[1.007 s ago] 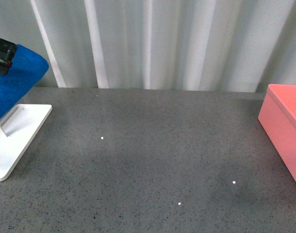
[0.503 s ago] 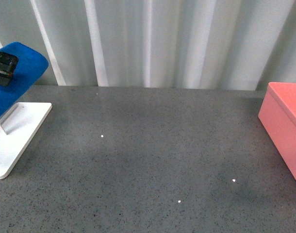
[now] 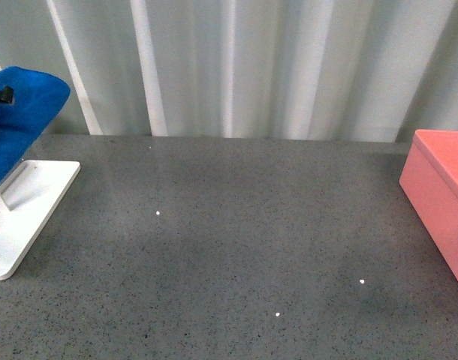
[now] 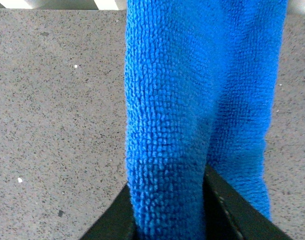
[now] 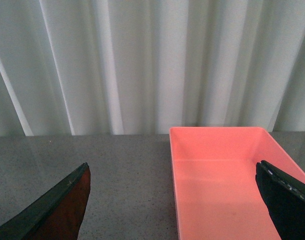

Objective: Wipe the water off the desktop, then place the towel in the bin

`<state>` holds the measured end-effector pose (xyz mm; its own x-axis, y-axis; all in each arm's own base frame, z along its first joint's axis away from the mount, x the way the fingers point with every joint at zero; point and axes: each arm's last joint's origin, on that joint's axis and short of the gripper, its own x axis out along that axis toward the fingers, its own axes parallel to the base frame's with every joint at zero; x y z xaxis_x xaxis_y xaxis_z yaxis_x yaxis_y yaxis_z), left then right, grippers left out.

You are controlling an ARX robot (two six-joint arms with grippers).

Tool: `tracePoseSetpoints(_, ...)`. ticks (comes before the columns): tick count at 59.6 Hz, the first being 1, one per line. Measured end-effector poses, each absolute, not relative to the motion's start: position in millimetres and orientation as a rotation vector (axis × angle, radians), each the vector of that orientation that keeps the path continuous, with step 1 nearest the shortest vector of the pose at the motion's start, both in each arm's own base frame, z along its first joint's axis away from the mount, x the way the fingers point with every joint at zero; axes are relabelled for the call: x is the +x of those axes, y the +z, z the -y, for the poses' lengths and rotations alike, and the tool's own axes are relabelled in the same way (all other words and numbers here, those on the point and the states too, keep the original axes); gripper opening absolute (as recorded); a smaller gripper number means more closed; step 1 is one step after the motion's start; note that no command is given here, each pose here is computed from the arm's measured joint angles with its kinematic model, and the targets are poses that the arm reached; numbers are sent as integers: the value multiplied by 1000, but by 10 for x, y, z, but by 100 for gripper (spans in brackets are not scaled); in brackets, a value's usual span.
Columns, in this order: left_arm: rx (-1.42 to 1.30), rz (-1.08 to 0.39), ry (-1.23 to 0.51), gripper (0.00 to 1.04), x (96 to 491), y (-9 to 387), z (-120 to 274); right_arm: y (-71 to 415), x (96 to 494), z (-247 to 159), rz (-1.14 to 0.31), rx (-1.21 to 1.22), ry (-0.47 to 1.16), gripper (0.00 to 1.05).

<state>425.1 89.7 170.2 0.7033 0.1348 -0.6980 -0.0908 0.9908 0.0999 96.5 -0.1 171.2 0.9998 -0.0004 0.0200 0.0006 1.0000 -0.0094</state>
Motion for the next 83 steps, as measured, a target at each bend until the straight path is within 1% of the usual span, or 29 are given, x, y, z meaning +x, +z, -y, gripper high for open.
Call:
tracePoseSetpoints(7, -17, -753, 100, 7, 4204, 1794, -873, 1712, 965, 1, 20, -9, 0, 98)
tracePoseSetpoints(9, -37, -746, 89, 5, 4190, 1819, -850, 1712, 965, 1, 20, -9, 0, 98)
tracePoseSetpoints(17, -70, -700, 32, 5, 4107, 1983, -694, 1712, 965, 1, 20, -9, 0, 98)
tracePoseSetpoints(27, -94, -587, -86, 5, 3958, 2429, -357, 1712, 965, 1, 20, -9, 0, 98)
tracePoseSetpoints(34, -111, -509, -210, 5, 3796, 2757, -57, 1712, 965, 1, 20, -9, 0, 98)
tracePoseSetpoints(41, -136, -457, -340, 5, 3628, 2975, 213, 1712, 965, 1, 20, -9, 0, 98)
tracePoseSetpoints(48, -178, -377, -517, 5, 3452, 3178, 509, 1712, 965, 1, 20, -9, 0, 98)
tracePoseSetpoints(56, -261, -312, -661, 5, 3394, 3223, 713, 1712, 965, 1, 20, -9, 0, 98)
tracePoseSetpoints(63, -346, -264, -731, 5, 3395, 3198, 869, 1712, 965, 1, 20, -9, 0, 98)
tracePoseSetpoints(74, -363, -267, -729, 5, 3346, 3153, 1084, 1712, 965, 1, 20, -9, 0, 98)
tracePoseSetpoints(83, -362, -269, -728, 5, 3343, 3148, 1103, 1712, 965, 1, 20, -9, 0, 98)
